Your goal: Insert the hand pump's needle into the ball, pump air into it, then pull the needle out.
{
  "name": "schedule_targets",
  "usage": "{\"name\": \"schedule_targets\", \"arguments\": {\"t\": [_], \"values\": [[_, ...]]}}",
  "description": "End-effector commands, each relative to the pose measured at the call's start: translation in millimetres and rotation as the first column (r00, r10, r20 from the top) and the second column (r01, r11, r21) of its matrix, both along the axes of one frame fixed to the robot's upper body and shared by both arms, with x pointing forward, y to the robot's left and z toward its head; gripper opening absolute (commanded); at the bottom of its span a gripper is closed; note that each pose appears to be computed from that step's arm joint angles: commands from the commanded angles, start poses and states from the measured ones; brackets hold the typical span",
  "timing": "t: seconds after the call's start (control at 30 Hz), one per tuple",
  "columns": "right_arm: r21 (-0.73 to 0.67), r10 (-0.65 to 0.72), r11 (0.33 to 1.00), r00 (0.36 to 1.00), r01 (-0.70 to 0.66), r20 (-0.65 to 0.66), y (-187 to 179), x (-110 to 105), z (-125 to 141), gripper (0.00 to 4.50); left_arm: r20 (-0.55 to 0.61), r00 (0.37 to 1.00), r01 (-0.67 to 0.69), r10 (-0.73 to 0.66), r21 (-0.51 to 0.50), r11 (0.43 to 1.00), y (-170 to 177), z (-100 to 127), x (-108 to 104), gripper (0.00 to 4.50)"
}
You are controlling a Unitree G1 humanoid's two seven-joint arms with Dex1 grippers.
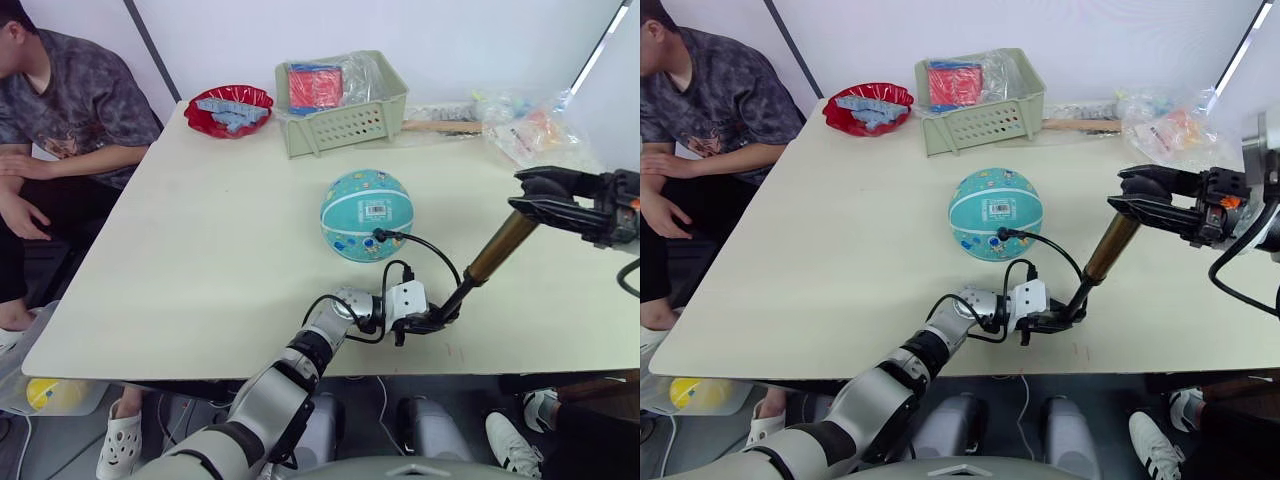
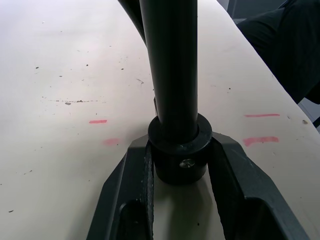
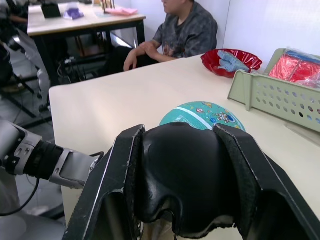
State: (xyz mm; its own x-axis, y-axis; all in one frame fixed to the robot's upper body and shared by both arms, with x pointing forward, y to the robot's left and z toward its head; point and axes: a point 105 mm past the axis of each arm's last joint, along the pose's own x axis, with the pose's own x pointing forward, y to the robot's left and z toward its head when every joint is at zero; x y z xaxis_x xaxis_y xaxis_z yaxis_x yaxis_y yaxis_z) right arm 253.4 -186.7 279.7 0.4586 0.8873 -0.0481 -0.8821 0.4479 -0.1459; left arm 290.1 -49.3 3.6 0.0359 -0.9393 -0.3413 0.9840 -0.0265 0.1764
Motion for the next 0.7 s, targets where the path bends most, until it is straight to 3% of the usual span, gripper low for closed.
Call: {"name": "schedule_targets", "arguments": {"t": [0.03, 0.13, 0.37, 0.7], "values": [[0.023, -0.062, 0.998, 0.988, 0.060, 0.138, -12.3, -5.5, 34.9, 1.66, -0.068, 0.997, 0.031, -0.024, 0.108, 0.994, 9.2, -28.5, -14.5, 1.09], [0.006, -0.073, 0.997, 0.988, 0.073, 0.138, -11.6, -3.4, 32.7, 1.66, -0.069, 0.997, 0.032, -0.025, 0.107, 0.994, 9.6, -28.5, -14.7, 1.09], [-0.065, -0.057, 0.996, 0.996, 0.061, 0.062, -3.8, 0.2, -5.8, 1.66, -0.071, 0.997, 0.033, -0.026, 0.106, 0.994, 9.1, -28.9, -15.6, 1.09], [-0.086, -0.065, 0.995, 0.995, 0.057, -0.082, 9.0, 5.6, -102.8, 1.66, -0.071, 0.997, 0.032, -0.024, 0.105, 0.994, 9.1, -29.0, -15.8, 1.09]]}}
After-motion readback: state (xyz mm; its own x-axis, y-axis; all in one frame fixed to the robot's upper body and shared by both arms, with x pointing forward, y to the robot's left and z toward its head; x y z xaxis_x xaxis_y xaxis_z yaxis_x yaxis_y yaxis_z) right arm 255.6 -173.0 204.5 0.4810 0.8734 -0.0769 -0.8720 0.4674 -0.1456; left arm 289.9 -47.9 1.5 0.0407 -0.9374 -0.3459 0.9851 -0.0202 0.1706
